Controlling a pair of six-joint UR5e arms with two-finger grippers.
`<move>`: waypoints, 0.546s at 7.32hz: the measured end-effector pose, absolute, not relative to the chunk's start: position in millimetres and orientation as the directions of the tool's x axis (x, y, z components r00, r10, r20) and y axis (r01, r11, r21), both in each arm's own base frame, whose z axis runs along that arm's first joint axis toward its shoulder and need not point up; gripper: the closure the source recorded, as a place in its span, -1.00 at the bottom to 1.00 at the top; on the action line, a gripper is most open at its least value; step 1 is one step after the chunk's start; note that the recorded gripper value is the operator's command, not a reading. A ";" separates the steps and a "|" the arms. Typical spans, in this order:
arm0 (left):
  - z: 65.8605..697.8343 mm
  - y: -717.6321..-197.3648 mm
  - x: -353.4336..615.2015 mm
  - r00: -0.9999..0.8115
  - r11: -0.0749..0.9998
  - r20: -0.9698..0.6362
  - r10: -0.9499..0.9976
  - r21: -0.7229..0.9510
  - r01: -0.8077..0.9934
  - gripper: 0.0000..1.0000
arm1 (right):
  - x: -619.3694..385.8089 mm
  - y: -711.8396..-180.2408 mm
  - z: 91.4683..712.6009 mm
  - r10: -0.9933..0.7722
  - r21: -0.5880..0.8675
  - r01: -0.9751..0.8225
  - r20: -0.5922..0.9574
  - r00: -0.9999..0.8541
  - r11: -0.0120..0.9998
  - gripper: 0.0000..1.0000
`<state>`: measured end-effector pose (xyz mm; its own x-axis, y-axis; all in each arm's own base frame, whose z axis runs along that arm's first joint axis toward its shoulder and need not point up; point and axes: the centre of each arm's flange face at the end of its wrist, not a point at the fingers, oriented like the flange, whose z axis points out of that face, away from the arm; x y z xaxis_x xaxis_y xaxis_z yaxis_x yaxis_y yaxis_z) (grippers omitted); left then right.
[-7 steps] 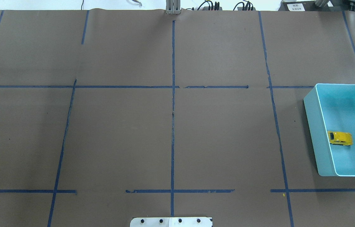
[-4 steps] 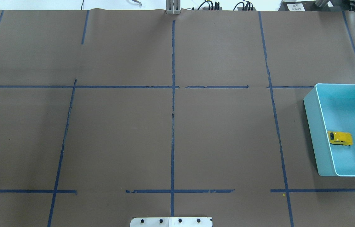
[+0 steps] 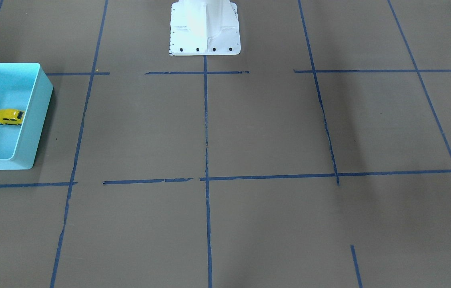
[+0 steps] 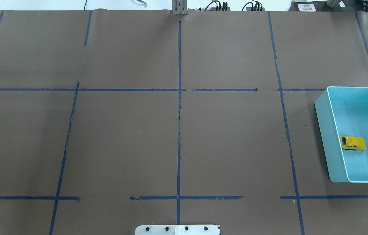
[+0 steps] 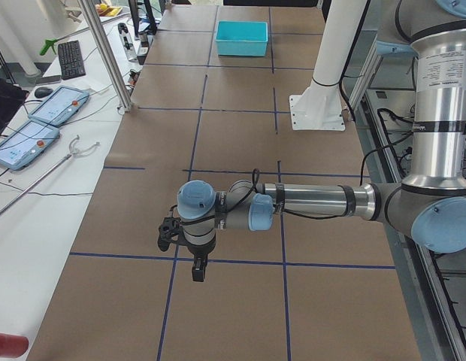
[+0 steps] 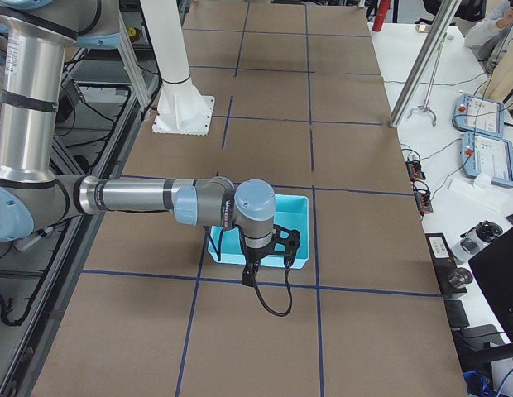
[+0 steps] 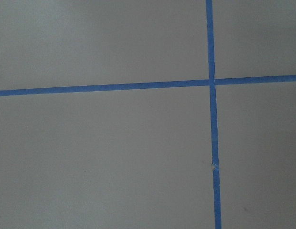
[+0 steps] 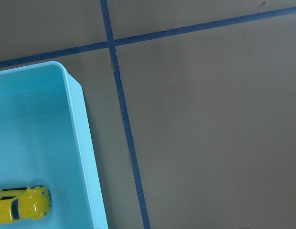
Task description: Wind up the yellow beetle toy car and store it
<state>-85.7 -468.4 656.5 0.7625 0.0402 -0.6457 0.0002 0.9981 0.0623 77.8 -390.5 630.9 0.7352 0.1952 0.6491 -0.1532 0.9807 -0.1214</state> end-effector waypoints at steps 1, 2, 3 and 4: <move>656.2 -468.7 -85.7 0.763 0.998 -0.646 0.041 0.063 0.000 -0.99 | 78.4 -387.9 633.8 0.188 -0.120 -0.145 0.651 0.735 0.982 -1.00; 656.1 -468.8 -85.7 0.763 0.998 -0.646 0.041 0.063 0.000 -0.99 | 79.5 -384.2 637.4 0.174 -0.114 -0.131 0.653 0.737 0.985 -1.00; 655.7 -469.0 -85.7 0.763 0.998 -0.646 0.041 0.063 0.001 -0.99 | 80.7 -381.0 640.4 0.157 -0.105 -0.116 0.655 0.739 0.988 -1.00; 655.5 -469.0 -85.7 0.763 0.998 -0.646 0.040 0.064 0.001 -0.99 | 81.9 -378.7 642.3 0.147 -0.100 -0.108 0.656 0.740 0.989 -1.00</move>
